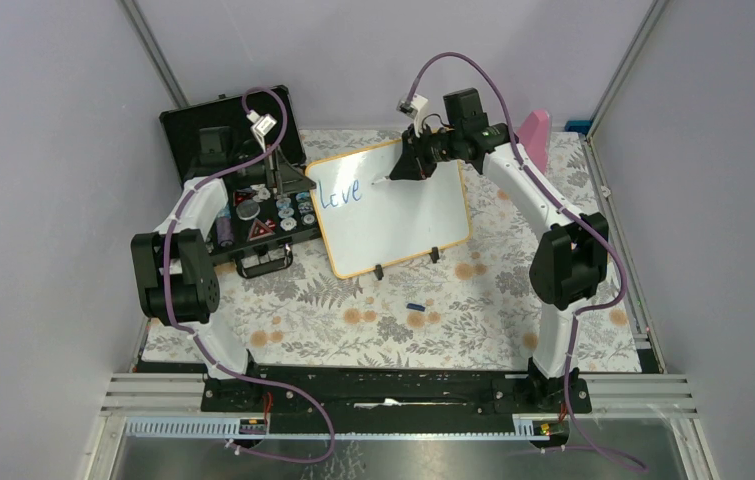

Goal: Write a sentence on the whiteboard

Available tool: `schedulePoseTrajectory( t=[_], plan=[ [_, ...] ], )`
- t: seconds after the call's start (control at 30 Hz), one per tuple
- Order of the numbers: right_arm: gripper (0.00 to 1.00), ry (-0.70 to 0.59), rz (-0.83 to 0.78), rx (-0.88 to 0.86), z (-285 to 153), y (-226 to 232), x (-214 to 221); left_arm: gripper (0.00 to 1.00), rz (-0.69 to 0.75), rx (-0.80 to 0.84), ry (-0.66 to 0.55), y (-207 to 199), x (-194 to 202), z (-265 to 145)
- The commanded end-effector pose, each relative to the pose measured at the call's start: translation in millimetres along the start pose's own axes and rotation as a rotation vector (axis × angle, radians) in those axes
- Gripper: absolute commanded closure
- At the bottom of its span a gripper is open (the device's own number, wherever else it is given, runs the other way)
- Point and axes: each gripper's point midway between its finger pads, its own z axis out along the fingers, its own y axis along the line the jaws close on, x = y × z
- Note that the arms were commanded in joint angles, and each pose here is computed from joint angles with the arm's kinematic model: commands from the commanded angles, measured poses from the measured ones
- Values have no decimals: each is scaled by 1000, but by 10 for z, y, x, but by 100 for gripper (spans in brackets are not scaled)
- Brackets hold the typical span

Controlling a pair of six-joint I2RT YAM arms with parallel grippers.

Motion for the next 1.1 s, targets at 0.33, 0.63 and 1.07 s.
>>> schedulePoseTrajectory(
  t=[0.33, 0.63, 1.07],
  plan=[
    [100, -21, -51, 20, 63, -19, -110, 90, 66, 16, -8, -53, -115, 30],
    [100, -20, -53, 16, 41, 9, -96, 100, 67, 10, -8, -41, -118, 37],
    [100, -20, -58, 43, 23, -54, -98, 100, 73, 7, -7, -40, -108, 41]
  ],
)
